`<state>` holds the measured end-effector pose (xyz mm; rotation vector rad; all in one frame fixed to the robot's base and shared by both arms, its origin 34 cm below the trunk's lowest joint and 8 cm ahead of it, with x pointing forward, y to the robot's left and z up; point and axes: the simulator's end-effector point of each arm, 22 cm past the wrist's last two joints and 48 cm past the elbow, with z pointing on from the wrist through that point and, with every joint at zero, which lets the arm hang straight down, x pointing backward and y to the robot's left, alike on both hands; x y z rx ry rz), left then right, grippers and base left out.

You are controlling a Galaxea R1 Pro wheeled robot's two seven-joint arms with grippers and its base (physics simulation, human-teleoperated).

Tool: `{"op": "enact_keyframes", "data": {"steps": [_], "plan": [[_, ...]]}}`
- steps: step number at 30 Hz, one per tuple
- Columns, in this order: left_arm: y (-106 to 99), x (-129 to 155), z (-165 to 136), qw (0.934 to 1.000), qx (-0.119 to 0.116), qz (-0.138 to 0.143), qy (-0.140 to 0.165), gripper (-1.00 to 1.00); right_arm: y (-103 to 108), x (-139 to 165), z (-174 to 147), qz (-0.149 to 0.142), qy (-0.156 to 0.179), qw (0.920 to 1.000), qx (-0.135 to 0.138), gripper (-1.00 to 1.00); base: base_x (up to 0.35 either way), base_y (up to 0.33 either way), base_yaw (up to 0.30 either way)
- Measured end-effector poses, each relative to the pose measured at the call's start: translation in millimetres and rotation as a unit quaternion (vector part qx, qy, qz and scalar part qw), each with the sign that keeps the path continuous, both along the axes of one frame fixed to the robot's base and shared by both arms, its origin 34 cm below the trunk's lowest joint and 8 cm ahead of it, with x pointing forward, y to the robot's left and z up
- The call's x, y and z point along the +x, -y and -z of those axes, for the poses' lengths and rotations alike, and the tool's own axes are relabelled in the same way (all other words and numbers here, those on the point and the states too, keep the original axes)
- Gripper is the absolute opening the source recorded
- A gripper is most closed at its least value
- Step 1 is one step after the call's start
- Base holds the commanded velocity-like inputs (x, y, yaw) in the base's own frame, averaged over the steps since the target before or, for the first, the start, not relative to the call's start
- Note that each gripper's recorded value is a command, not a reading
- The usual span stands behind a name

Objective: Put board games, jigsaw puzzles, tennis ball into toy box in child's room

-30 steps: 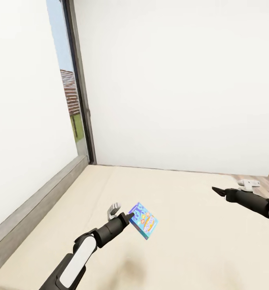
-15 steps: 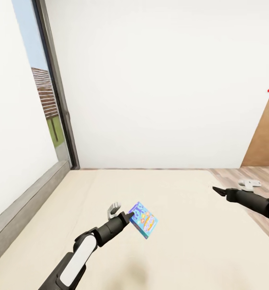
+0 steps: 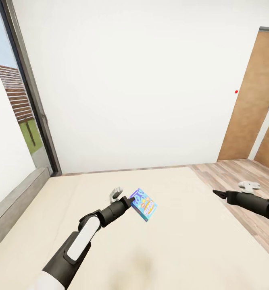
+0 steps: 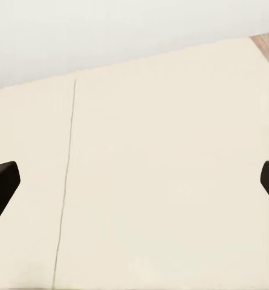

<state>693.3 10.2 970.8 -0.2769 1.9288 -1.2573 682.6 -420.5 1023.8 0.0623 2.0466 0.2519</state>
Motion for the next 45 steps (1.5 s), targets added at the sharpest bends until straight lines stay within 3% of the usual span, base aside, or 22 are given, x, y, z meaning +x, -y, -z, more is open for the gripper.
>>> {"op": "enact_keyframes", "data": {"steps": [16, 22, 27, 31, 37, 45], "plan": [[5, 30, -67, 0.9996, 0.019, 0.004, 0.023, -1.0, 13, -3, -26, 0.013, 0.001, 0.9999, 0.003, 1.0, 0.0, 0.0, -0.282], [-9, 44, -83, 0.9995, 0.018, -0.016, 0.023, -1.0, 25, -5, -38, 0.028, 0.007, 0.9995, 0.009, 1.0, 0.0, 0.0, -0.24], [-26, 61, -90, 0.9984, 0.032, -0.046, 0.008, -1.0, 28, -6, -43, 0.033, 0.007, 0.9993, 0.013, 1.0, 0.0, 0.0, -0.169], [-30, 72, -92, 0.9957, 0.061, -0.067, -0.022, -1.0, 29, -6, -45, 0.035, 0.005, 0.9993, 0.015, 1.0, 0.0, 0.0, -0.164], [-27, 72, -93, 0.9933, 0.072, -0.072, -0.054, -1.0, 29, -6, -47, 0.035, -0.001, 0.9992, 0.016, 1.0, 0.0, 0.0, -0.196], [-25, 70, -97, 0.9918, 0.073, -0.071, -0.076, -1.0, 23, -15, -39, 0.031, -0.041, 0.9983, 0.027, 1.0, 0.0, 0.0, -0.25]]}}
